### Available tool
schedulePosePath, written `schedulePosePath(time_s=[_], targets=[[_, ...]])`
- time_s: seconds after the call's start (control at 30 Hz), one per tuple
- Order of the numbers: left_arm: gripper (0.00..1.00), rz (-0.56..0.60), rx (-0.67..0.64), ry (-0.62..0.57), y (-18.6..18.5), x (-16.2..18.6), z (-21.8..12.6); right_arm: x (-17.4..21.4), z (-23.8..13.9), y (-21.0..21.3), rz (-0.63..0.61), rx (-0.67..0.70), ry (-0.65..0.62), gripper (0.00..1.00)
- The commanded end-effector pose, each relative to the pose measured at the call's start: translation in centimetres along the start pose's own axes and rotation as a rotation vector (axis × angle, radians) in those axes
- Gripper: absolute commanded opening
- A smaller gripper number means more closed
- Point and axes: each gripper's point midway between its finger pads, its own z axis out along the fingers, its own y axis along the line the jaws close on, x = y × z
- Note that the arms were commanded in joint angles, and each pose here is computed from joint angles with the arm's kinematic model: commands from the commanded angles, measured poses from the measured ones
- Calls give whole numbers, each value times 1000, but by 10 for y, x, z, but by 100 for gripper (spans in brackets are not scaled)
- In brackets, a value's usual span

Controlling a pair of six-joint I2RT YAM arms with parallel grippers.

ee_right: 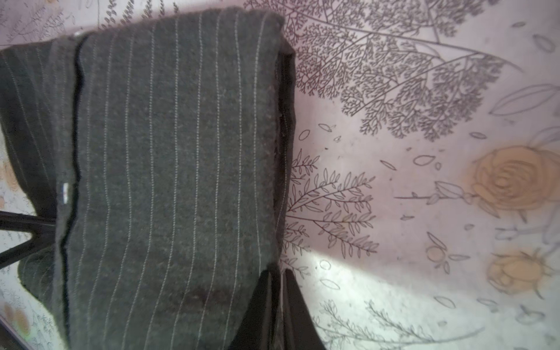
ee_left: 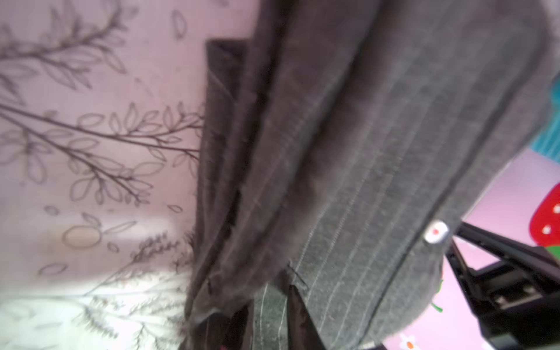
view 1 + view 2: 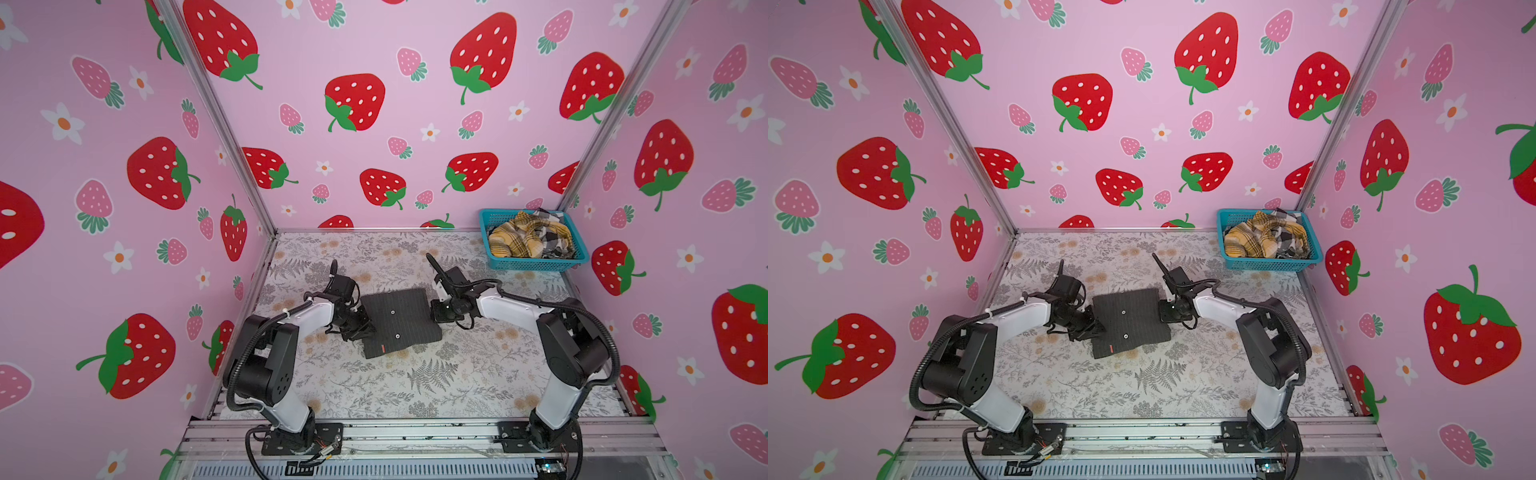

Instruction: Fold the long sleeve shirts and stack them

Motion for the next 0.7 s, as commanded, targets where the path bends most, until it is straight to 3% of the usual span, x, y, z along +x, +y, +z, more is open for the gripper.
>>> schedulePosePath(time_s=[0.0,0.17,0.23,0.3,0.37,0.43,0.53,0.67], targets=[[33,128,45,-91,-41,-12,-50,-13,-35,12,-17,10,-69,14],[37,291,0,-281,-64,-26,-122,-9,-49,21,-51,32,-97,16],[40,318,-24,-417,-61,-34,-152,-5,-49,16,-44,51,-97,16],[53,252,-136,-576,-33,-46,-177,-1,-48,11,-39,62,-95,16],[60,180,-123,-641,-13,-49,-183,4,-45,9,-30,62,-92,16],[62,79,19,-599,-3,-45,-174,9,-41,7,-24,58,-83,16],[61,-24,126,-464,8,-36,-153,16,-35,2,-17,64,-64,16],[66,-71,242,-334,9,-27,-127,28,-24,-5,-5,76,-32,16]])
